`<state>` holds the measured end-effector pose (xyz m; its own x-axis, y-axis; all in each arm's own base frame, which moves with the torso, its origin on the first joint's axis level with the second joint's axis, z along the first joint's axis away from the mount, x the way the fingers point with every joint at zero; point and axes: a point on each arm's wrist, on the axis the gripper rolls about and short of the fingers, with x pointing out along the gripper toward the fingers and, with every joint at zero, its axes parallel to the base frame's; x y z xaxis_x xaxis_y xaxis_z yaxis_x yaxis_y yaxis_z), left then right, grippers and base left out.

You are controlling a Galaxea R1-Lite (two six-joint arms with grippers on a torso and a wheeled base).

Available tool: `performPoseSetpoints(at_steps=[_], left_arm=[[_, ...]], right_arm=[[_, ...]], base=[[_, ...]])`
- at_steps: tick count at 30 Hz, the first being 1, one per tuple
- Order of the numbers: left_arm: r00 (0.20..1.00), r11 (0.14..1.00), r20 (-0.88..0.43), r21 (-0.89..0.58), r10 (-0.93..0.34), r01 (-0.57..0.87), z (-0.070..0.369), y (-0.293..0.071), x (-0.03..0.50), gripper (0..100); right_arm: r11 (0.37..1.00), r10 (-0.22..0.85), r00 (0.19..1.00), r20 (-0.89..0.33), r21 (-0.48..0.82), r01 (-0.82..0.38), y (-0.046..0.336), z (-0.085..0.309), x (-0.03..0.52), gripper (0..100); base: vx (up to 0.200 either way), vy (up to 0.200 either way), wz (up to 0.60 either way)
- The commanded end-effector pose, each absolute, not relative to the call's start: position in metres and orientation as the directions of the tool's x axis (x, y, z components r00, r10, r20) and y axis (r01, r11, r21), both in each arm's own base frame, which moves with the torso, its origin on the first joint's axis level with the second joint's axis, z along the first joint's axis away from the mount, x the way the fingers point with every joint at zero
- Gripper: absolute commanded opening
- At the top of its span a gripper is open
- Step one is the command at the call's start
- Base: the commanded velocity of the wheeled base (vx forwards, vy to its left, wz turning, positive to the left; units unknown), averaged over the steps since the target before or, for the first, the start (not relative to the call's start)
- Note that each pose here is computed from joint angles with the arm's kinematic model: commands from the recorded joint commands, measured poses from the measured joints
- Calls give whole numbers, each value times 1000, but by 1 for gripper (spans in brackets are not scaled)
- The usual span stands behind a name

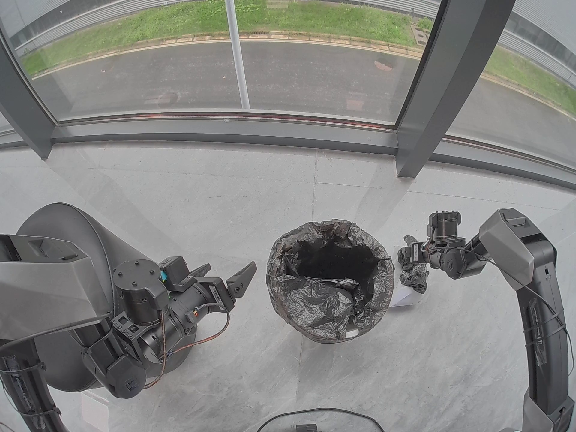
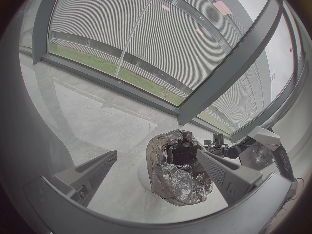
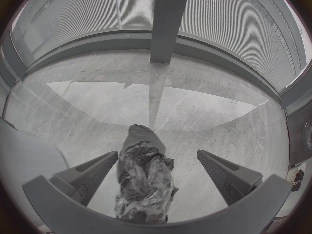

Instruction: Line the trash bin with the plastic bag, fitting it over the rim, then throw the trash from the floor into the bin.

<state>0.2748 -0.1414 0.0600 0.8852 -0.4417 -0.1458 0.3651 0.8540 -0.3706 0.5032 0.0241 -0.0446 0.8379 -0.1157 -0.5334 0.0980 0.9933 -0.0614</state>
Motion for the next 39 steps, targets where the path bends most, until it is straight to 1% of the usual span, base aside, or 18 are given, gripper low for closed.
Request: performPoseSetpoints(at_steps=[1, 6, 23, 24, 35, 37, 39], left_arm=[[883, 857, -163, -370, -439, 358, 54, -142, 276, 100], [881, 857, -168, -370, -442, 359, 53, -143, 276, 100], [882, 858, -171, -369, -440, 357, 51, -144, 278, 100], [882, 858, -171, -369, -440, 357, 51, -144, 278, 100], [882, 859, -172, -368, -439, 355, 50, -144, 278, 100], [882, 859, -172, -368, -439, 355, 50, -144, 278, 100], [882, 859, -172, -368, -439, 355, 50, -144, 278, 100]], right_arm=[[992, -128, 827, -547, -65, 110, 18, -65, 512, 100], [992, -129, 823, -553, -67, 111, 17, -74, 514, 100], [992, -127, 814, -567, -73, 105, 19, -82, 512, 100], [992, -127, 814, -567, -73, 105, 19, -82, 512, 0], [991, -136, 822, -553, -69, 118, 20, -80, 513, 0], [990, -138, 827, -546, -67, 121, 20, -75, 514, 0], [989, -149, 844, -515, -66, 134, 20, -55, 516, 0]], base=[[0, 0, 0], [0, 0, 0], [0, 0, 0], [0, 0, 0], [0, 0, 0], [0, 0, 0], [0, 0, 0]])
